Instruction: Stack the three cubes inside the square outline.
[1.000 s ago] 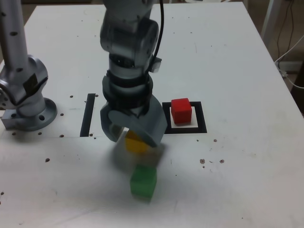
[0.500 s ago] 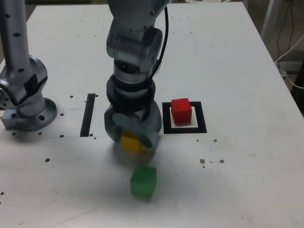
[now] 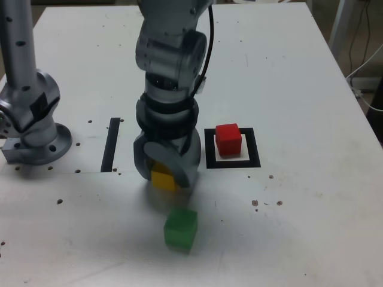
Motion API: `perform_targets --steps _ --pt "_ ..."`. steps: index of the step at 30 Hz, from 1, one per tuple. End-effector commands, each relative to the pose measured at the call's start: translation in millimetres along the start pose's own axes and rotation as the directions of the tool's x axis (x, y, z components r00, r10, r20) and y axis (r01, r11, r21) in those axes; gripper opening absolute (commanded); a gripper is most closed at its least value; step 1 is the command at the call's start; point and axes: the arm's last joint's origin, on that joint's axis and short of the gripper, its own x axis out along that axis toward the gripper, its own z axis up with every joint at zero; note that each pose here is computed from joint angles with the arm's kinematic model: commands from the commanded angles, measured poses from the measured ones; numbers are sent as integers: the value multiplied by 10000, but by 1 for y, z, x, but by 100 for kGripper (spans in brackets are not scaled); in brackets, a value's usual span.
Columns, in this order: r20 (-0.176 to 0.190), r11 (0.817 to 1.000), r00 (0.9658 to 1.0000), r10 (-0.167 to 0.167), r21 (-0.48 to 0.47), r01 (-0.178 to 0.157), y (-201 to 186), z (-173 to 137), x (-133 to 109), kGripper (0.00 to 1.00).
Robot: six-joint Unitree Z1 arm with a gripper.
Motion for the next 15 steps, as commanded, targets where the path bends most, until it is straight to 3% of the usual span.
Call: perform_targets --steps 1,6,15 --pt "-23 10000 10000 -5 46 5 0 -1 -9 14" --pt "-112 9998 9998 175 43 -175 2 2 -32 14" --pt "222 9977 9992 333 -606 -319 32 22 -82 14"
